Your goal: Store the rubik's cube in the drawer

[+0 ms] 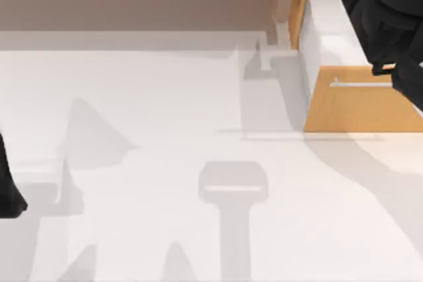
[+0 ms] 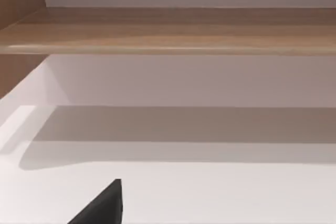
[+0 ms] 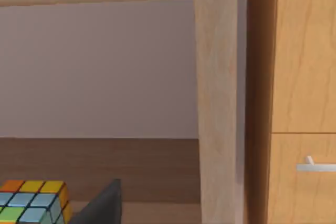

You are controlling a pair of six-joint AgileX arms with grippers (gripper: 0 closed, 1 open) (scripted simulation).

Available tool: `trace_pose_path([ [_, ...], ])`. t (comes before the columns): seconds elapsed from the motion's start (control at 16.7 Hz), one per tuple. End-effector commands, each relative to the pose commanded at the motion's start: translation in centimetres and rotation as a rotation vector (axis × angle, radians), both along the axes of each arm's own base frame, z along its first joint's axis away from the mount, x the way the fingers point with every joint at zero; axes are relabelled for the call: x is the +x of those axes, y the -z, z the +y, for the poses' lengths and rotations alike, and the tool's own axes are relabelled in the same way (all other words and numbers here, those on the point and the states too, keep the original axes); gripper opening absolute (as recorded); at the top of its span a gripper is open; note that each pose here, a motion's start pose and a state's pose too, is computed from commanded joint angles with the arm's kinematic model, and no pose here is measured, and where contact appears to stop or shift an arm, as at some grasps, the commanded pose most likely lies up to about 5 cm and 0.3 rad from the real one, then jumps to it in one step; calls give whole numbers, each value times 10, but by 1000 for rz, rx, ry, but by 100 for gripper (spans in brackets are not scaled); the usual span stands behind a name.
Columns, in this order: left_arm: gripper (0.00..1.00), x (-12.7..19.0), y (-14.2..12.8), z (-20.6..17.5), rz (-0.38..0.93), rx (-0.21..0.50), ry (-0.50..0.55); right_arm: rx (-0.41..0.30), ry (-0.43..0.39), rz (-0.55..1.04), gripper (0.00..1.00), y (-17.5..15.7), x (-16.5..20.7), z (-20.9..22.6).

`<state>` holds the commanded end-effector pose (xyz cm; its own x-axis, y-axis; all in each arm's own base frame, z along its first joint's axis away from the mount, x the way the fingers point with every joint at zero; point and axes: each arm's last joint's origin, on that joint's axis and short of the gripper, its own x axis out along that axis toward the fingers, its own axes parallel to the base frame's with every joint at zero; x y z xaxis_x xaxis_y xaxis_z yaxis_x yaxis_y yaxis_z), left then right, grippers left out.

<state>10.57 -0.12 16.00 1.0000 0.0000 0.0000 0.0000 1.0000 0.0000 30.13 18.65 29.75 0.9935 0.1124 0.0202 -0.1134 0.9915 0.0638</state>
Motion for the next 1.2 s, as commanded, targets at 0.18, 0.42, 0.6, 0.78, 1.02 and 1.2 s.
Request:
trace_pose_path([
  [0.18,100,0,0,0,0,0,0,-32,34,39,100,44,49,74],
  [0.42,100,0,0,0,0,0,0,-55,81,37,100,104,82,150],
  [0.6,100,0,0,0,0,0,0,-60,109,23,100,135,90,183],
  [0.78,100,0,0,0,0,0,0,-65,123,17,100,148,91,197],
  [1.02,100,0,0,0,0,0,0,-65,123,17,100,148,91,197],
  [1.2,100,0,0,0,0,0,0,-66,125,18,100,147,94,195],
])
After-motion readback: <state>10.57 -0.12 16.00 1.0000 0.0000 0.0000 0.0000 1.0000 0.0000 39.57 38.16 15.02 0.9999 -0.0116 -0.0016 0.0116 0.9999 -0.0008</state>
